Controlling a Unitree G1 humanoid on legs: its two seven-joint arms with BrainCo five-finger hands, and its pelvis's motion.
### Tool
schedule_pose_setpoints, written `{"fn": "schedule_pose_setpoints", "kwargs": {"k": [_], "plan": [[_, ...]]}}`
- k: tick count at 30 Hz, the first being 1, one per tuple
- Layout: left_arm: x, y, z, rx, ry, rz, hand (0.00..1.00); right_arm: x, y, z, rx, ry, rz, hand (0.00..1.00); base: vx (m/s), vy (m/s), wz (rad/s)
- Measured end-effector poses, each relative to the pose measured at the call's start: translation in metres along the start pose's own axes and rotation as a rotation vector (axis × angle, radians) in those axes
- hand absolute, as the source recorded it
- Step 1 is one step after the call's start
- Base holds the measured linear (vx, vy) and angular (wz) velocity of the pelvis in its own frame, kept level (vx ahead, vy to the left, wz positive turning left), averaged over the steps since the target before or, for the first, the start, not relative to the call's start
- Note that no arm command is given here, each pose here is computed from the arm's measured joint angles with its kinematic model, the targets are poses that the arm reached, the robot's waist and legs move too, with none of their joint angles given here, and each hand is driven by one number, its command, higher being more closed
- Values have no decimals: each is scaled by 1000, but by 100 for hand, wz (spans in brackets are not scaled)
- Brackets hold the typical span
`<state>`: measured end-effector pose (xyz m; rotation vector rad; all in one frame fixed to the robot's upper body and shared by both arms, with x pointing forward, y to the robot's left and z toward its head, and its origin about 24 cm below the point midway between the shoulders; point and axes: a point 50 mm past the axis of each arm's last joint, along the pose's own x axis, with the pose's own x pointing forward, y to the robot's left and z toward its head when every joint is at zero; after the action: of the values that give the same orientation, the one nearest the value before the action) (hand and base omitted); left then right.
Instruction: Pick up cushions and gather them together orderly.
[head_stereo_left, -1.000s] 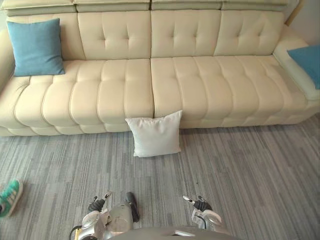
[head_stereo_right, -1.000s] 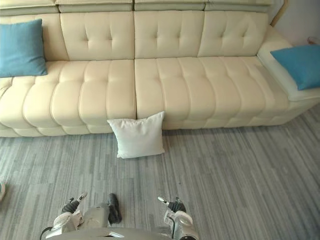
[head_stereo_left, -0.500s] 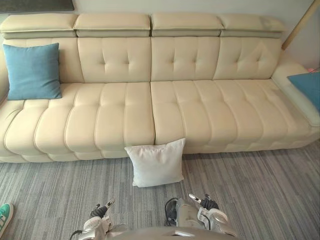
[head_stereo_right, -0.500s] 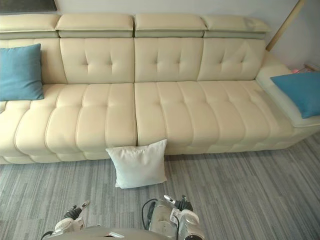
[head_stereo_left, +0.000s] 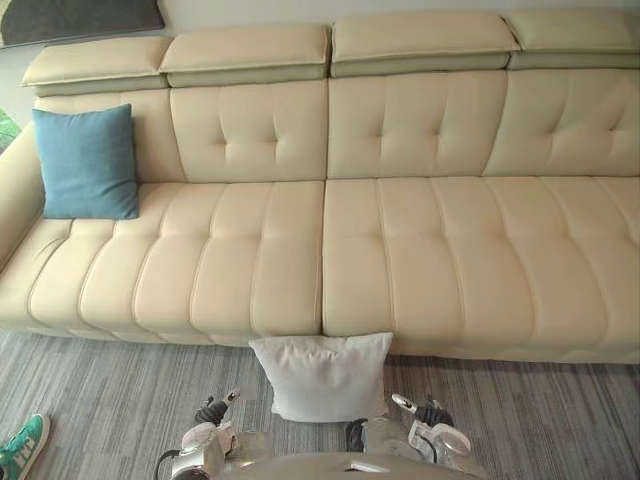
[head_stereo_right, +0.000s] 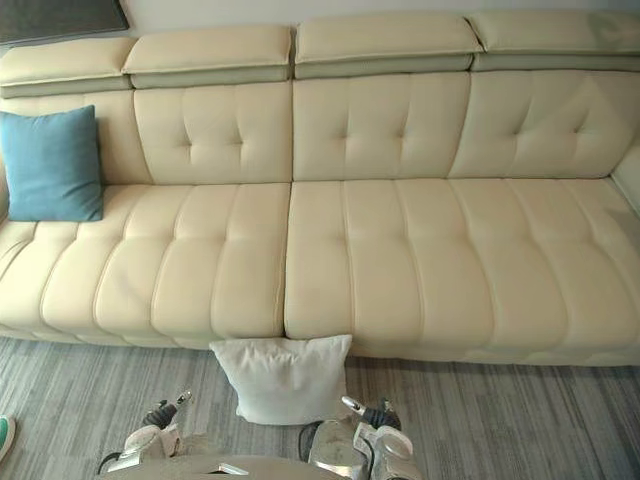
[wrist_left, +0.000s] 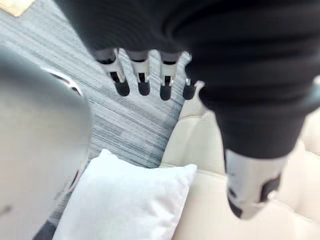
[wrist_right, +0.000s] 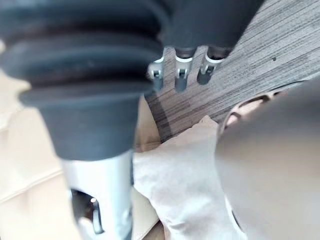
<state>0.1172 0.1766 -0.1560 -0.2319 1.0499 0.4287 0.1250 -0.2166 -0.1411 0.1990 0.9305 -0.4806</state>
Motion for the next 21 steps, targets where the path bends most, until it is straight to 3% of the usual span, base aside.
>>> {"fn": "schedule_pose_setpoints", "kwargs": {"k": [9,21], "plan": [[3,19,10,41,-30,43,0,-6,20,-18,-3,57,52,0,63,209,-33],[2,15,-1,51,11,34,0,-3,12,-16,-62,58,41,0,-52,-19,-27]]}}
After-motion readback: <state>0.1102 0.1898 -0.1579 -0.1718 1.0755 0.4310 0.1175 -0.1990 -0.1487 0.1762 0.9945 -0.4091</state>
